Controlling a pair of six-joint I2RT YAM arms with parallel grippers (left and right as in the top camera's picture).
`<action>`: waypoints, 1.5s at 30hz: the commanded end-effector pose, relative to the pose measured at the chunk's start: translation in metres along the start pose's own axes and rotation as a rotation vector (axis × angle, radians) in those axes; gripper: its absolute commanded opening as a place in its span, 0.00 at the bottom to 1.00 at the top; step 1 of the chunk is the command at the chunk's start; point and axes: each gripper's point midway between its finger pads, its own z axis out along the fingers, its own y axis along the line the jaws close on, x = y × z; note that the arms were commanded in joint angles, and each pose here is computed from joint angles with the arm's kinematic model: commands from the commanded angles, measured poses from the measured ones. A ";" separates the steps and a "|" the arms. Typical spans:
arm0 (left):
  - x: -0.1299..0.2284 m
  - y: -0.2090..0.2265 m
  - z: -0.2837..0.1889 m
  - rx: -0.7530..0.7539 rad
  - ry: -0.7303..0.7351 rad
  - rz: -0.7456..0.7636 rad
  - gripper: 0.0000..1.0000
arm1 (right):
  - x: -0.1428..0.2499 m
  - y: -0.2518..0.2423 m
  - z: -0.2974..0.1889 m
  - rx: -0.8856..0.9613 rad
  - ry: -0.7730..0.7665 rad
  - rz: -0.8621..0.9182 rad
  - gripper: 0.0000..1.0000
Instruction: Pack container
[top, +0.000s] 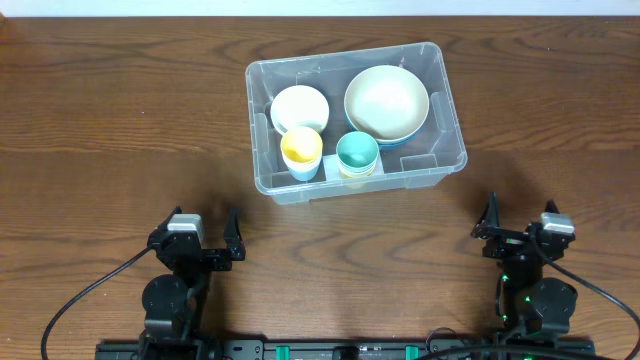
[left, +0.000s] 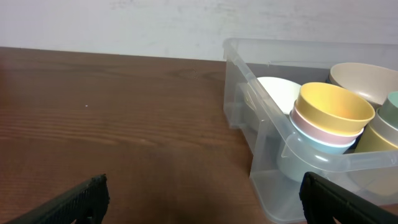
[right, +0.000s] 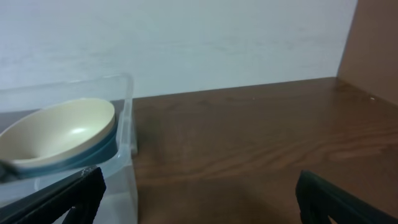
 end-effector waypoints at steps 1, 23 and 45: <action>0.015 0.001 0.001 0.000 0.048 0.012 0.98 | 0.005 -0.001 -0.001 -0.007 -0.006 -0.046 0.99; 0.015 0.001 0.001 0.000 0.048 0.012 0.98 | 0.014 -0.004 0.000 0.003 0.026 -0.143 0.99; 0.015 0.001 0.001 0.000 0.048 0.012 0.98 | 0.014 -0.004 0.000 0.003 0.026 -0.143 0.99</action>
